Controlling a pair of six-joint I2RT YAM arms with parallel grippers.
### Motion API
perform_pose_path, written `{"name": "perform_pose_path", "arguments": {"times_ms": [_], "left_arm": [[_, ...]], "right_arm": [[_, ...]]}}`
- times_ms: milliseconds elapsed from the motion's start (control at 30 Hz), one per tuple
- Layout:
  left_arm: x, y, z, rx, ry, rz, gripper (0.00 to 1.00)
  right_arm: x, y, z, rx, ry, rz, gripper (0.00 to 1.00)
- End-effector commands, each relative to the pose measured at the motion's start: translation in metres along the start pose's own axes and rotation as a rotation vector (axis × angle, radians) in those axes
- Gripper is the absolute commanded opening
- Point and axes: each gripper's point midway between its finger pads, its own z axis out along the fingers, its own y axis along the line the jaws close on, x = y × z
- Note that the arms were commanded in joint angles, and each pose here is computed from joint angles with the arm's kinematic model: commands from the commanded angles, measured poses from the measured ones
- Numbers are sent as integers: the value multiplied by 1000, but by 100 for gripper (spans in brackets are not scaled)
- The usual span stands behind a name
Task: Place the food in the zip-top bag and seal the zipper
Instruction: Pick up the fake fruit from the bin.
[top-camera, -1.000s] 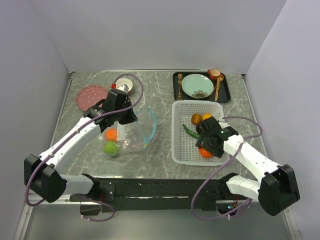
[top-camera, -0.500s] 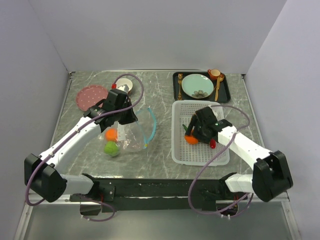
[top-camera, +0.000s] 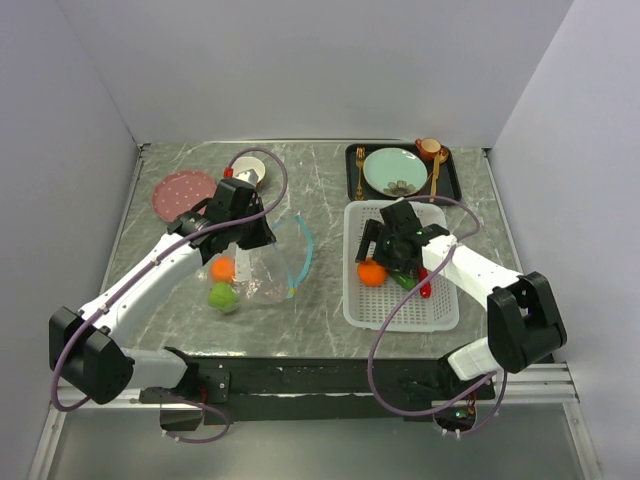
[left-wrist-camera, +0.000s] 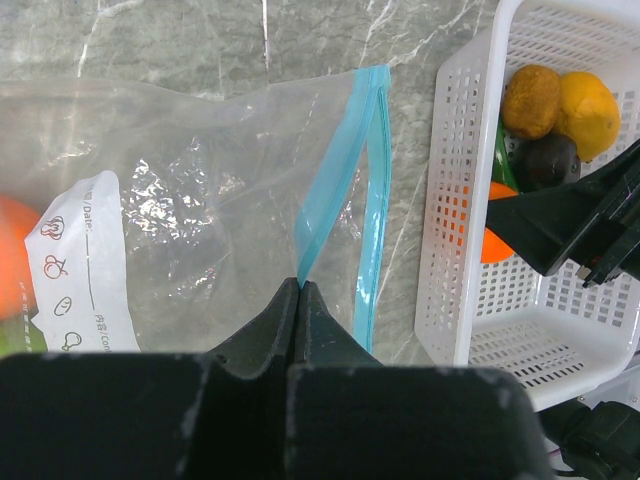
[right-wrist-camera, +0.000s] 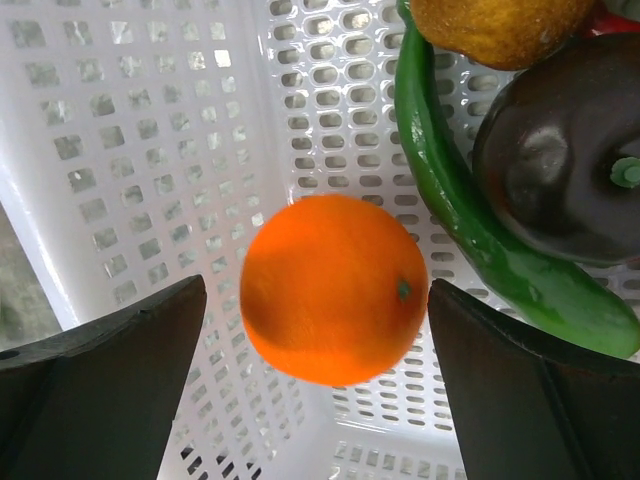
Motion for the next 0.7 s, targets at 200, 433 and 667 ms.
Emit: {"name": "perform_pose_path", "arguments": {"times_ms": [200,433,667], "left_arm": [[-14,-11,-4,28,-29,8,1],[-13,-11,0,25,-23,11,1],[-15,-14,3,31,-22,5,1]], "right_arm": [[-6,10,-13,-53,-51,3,96],[1,2,-21,-27,-65,-83,95],[-1,-8,-15,58,-54,-174,95]]}}
